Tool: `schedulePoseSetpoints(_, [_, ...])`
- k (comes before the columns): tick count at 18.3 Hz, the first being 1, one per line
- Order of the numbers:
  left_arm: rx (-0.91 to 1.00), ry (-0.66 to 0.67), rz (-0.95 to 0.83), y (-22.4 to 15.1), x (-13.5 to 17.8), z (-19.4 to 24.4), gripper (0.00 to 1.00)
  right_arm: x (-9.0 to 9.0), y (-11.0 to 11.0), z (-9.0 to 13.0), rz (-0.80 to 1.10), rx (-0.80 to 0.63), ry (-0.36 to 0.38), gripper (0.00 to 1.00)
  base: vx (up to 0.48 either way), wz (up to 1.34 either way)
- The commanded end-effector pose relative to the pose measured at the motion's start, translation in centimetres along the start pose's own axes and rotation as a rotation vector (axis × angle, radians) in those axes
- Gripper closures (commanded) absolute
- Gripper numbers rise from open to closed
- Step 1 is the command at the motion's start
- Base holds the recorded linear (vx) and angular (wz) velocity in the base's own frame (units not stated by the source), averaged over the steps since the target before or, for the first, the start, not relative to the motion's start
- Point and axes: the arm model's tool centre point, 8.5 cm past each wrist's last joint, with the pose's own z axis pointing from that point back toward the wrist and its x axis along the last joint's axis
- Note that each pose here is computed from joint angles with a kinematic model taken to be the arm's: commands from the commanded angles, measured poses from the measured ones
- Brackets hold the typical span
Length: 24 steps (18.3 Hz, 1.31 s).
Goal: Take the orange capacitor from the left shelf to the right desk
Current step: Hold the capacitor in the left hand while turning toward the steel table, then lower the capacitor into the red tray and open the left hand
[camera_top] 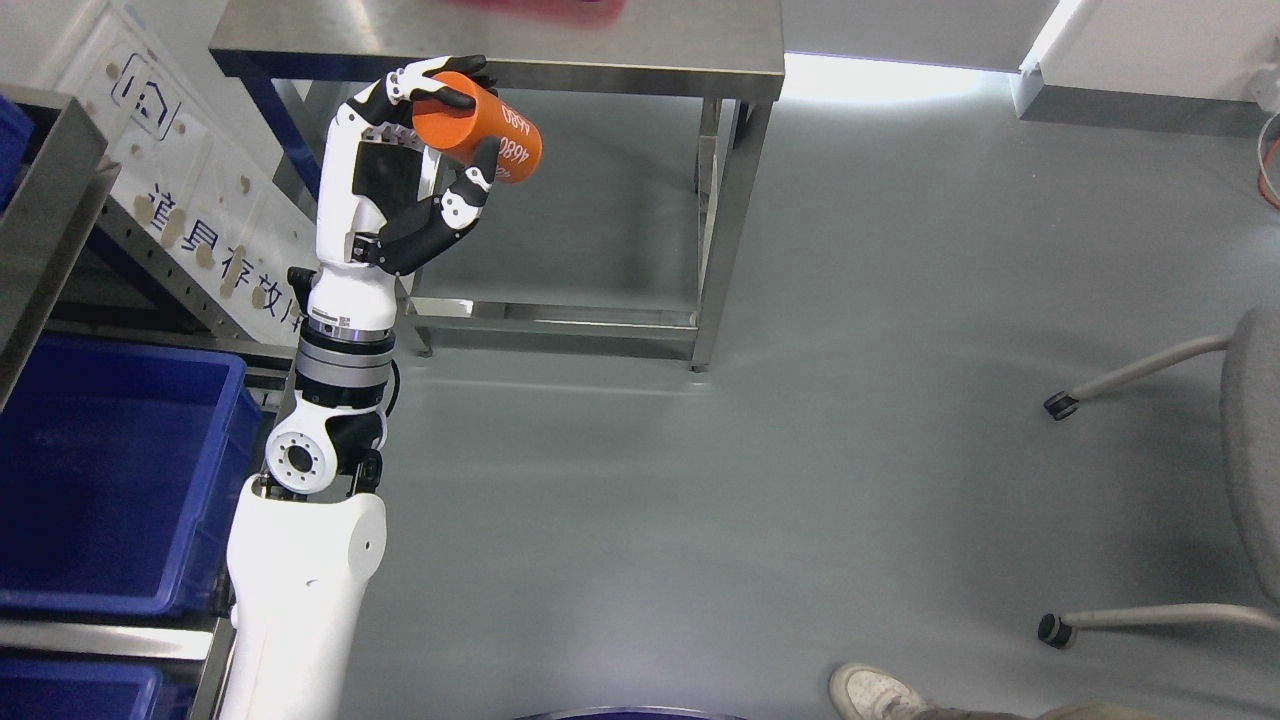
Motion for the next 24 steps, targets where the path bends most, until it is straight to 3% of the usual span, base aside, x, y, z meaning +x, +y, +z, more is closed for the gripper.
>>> schedulePoseSetpoints(1, [-0.003,-0.029,-0.026,0.9,0.6,-1.2,0.98,-1.4,-1.1,0.0,-0.011,-0.017,0.011,0.00,0.391,-0.12])
schedulePoseSetpoints(5, [0.009,-0.088,-0.048,1.9,1.8,-3.4,0.98,-1.4,-1.1,0.0,-0.011,-0.017,0.011,0.00,0.379,0.05])
schedulePoseSetpoints(11, [0.032,0.055,-0.012,2.8,-0.7,-7.0,0.97,-1.4,-1.1,0.0,-0.013,-0.017,0.011,0.00,0.385,0.14])
schedulePoseSetpoints(18, [-0.019,0.408,-0.076,3.1,-9.5,-6.8,0.97,-1.4,-1.1,0.0,-0.011,-0.017,0.011,0.00,0.330,0.12])
schedulePoseSetpoints(24, [-0.057,0.495,-0.084,2.0,-11.6,-4.2,0.97,-1.4,-1.1,0.0,-0.011,-0.017,0.011,0.00,0.231,-0.05])
